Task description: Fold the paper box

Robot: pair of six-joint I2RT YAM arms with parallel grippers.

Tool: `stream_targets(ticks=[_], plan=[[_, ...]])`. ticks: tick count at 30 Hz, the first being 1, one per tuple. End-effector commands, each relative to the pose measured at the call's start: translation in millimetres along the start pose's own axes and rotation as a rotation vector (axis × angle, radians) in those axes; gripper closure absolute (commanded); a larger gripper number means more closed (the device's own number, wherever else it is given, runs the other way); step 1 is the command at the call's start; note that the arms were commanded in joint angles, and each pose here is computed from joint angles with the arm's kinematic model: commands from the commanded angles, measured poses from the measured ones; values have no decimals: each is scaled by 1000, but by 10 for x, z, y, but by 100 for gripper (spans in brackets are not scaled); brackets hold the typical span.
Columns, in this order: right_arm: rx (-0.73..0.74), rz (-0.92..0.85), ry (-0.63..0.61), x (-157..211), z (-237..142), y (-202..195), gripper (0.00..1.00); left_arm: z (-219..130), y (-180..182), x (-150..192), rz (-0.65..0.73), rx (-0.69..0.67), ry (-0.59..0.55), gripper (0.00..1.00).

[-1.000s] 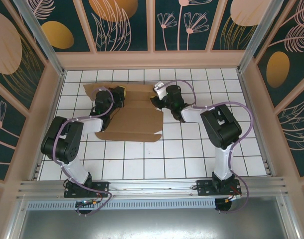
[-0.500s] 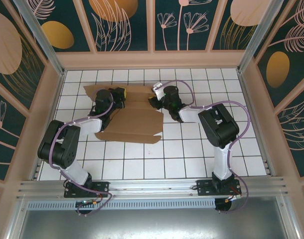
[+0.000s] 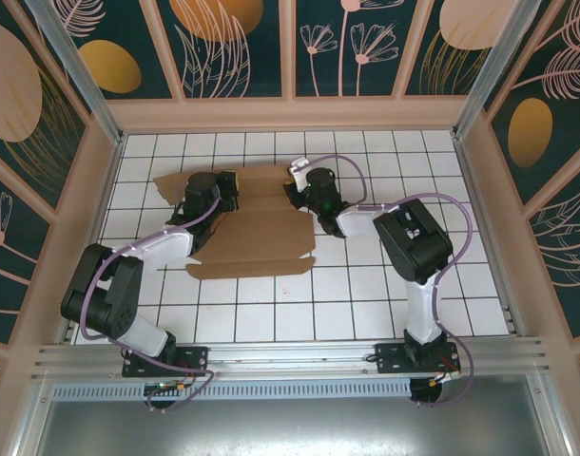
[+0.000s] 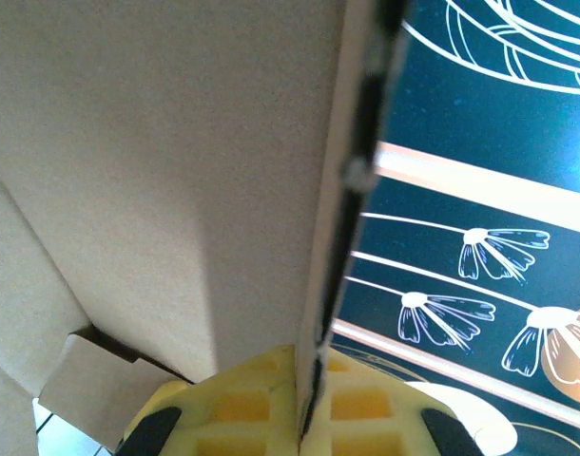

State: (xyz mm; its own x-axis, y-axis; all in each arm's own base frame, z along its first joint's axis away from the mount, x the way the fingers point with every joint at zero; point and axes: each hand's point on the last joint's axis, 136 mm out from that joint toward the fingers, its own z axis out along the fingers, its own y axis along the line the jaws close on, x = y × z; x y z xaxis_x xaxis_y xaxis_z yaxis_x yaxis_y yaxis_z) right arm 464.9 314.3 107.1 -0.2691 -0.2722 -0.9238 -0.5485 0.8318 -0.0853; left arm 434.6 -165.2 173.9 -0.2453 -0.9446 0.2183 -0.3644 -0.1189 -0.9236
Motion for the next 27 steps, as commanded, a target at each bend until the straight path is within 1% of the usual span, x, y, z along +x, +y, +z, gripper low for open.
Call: stream_targets(ticks=[1,2,5,9,12,20,25,27], plan=[[109,15,-6,-20,95,-159,77,-83,163,161,-29,-87,44,99],[121,21,-4,-8,98,-178,80,-93,189,146,-34,-90,37,99],[133,34,1,31,117,-180,84,-100,235,136,-50,-91,35,99],[158,19,24,86,173,-125,85,-80,238,169,-60,-90,43,99],[222,-15,58,137,223,-114,86,-72,240,178,-64,-94,38,98],[429,-53,104,290,235,-239,97,-69,248,173,-74,-99,30,99],[491,-39,171,387,307,-297,99,-59,263,183,-85,-101,33,99],[504,-28,177,389,314,-302,99,-56,256,183,-83,-101,32,100]])
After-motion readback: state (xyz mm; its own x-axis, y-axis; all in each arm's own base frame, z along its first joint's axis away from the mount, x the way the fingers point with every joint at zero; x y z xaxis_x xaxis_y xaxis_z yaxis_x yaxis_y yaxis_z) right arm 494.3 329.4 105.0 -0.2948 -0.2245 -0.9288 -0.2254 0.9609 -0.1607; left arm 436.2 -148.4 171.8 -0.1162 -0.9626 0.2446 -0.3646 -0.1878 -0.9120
